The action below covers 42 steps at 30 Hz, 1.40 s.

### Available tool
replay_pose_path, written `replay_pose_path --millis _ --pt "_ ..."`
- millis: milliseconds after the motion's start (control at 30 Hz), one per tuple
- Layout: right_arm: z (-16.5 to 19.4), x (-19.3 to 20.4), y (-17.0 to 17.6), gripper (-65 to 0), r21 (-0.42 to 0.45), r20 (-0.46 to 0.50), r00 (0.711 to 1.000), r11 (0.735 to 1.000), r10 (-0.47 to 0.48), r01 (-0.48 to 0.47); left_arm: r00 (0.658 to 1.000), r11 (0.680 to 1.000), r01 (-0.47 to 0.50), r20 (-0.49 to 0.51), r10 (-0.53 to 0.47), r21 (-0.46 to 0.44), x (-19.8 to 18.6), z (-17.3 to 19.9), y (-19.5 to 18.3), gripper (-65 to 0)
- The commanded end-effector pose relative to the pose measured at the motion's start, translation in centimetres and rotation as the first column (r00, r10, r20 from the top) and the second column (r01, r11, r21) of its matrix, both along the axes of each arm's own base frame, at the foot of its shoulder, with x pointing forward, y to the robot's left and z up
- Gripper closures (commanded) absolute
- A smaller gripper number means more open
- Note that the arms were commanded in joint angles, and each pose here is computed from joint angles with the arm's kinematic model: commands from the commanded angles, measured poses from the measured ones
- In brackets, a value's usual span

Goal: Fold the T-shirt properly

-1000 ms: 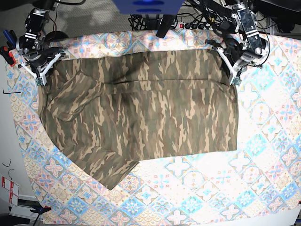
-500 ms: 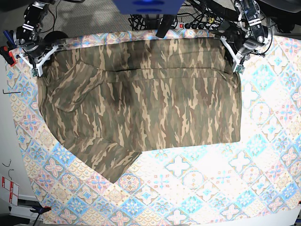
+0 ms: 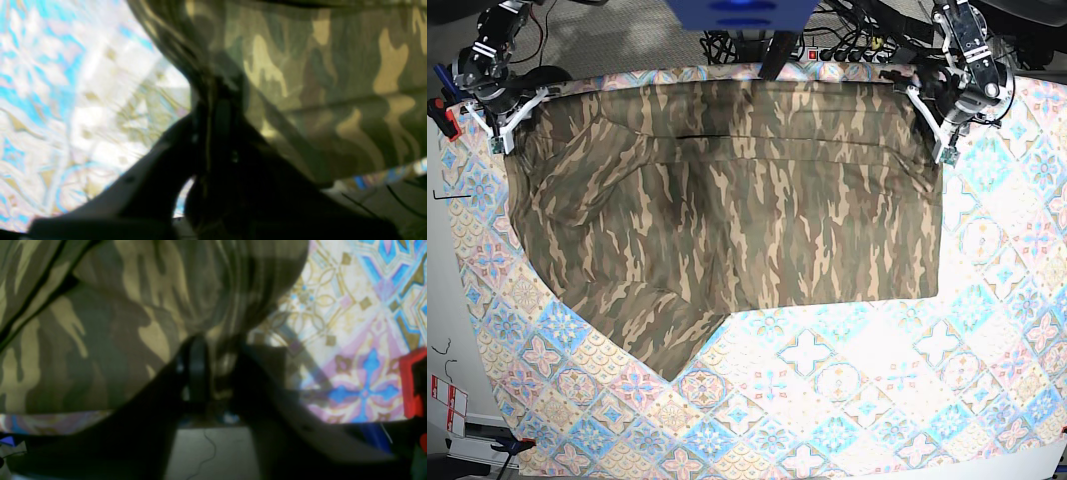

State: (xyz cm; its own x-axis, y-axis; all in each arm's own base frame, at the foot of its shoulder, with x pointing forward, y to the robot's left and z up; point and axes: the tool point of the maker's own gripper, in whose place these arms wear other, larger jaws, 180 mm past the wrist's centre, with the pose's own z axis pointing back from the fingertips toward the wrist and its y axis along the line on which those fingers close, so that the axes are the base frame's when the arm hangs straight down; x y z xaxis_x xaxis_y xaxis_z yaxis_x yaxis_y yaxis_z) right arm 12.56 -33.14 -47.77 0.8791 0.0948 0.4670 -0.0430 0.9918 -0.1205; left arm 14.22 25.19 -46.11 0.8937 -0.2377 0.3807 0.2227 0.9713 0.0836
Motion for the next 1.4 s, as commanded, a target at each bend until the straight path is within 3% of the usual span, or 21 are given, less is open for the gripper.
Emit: replay_pose_path --millis 0,167,300,567,667,900,1067,1233,1367 --pt "-0.1 -1.3 -1.2 -15.1 -0.049 -0.071 0.997 0.999 0.004 -0.007 1.0 0.999 -0.004 0.008 0.004 0.033 0.1 0.5 1.0 -12.1" --pt "-0.1 -1.3 -1.2 -30.9 -0.049 -0.071 0.997 0.999 0.004 -0.007 1.0 0.999 -0.006 0.004 0.005 0.033 -0.1 0.5 1.0 -28.6" --pt "0.5 -0.9 -1.4 -36.5 -0.064 -0.055 0.998 0.998 0.009 -0.013 1.0 0.999 -0.005 0.005 0.005 0.034 -0.1 0.6 1.0 -33.0" --pt "4.7 2.4 -1.5 -36.7 -0.15 0.059 0.996 0.987 0.063 -0.054 0.999 0.999 0.002 0.048 -0.004 0.045 1.0 1.7 0.8 -32.8" --pt "5.3 2.5 -1.7 -36.7 -0.172 0.04 0.997 0.983 0.064 -0.056 0.995 0.998 0.003 0.102 -0.009 0.064 2.0 3.4 0.3 -32.8" --pt "7.4 3.0 -2.1 -36.7 -0.237 0.007 0.997 0.969 0.074 -0.07 0.996 0.988 -0.005 0.084 -0.008 0.152 3.2 6.2 1.2 -32.8" --pt "9.1 5.5 -2.4 -36.7 -0.27 0.017 0.999 0.962 0.052 -0.045 0.996 0.976 -0.028 0.09 0.009 0.218 5.3 7.7 2.4 -32.8" --pt "10.4 9.9 -1.0 -36.7 -0.269 0.063 0.993 0.96 0.096 -0.075 0.992 0.95 -0.058 0.128 0.019 0.308 8.4 9.7 3.9 -32.8" --pt "11.5 12.9 -0.3 -36.9 -0.28 0.085 0.987 0.954 0.136 -0.108 0.987 0.948 -0.08 0.158 0.031 0.308 10.9 10.3 4.2 -32.8"
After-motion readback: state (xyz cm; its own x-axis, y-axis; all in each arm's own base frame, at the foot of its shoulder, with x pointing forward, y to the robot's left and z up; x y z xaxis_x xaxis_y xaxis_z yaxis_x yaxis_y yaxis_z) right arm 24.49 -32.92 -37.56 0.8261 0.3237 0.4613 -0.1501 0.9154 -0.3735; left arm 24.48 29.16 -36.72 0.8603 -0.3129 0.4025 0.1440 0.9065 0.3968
